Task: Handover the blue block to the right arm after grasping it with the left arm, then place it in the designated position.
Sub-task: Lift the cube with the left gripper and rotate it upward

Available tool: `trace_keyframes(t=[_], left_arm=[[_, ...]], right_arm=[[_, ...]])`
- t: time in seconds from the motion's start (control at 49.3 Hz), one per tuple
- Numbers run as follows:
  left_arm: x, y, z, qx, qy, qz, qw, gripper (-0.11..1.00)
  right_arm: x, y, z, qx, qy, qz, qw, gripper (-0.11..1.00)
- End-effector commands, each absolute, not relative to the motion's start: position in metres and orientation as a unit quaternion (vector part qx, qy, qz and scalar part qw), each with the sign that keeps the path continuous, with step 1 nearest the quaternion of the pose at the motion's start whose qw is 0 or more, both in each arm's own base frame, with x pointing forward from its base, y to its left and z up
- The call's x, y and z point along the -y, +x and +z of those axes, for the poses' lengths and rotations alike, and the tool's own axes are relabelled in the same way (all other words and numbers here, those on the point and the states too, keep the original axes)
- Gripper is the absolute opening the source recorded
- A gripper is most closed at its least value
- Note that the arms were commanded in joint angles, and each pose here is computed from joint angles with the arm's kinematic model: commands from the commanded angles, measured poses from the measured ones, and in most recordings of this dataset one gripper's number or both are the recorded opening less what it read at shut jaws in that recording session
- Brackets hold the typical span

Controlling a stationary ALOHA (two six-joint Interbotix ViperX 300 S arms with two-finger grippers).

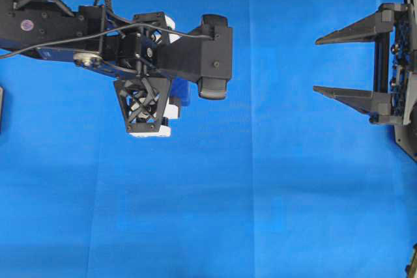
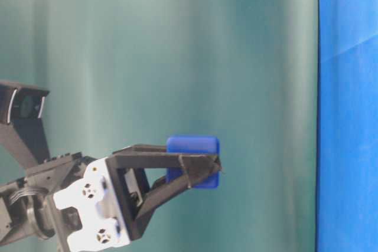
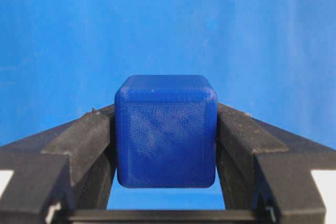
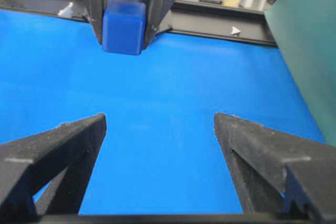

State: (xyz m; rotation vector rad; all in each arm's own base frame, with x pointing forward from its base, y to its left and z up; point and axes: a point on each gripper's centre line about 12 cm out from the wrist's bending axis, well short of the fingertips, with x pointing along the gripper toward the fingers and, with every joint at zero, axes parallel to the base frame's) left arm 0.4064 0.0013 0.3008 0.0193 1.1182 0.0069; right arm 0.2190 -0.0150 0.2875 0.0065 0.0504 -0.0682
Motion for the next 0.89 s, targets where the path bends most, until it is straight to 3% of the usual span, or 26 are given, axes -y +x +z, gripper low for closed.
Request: trace_keyframes(t=[0.0,0.872], left_arm=[[-0.0016,0.3915,0.3464,-0.479,0.01,0.005,0.877,0.46],[-0.0016,0.3907,0.3448,-0.481,0.009,0.005,0.876,0.46]], right_arm=[[0.0155,0.221,0.2993,-0.009,0.003,-0.035,0.999,0.98],[0.0156,0.2214,0.2996,-0.009,0.004,-0.035,0.999,0.98]])
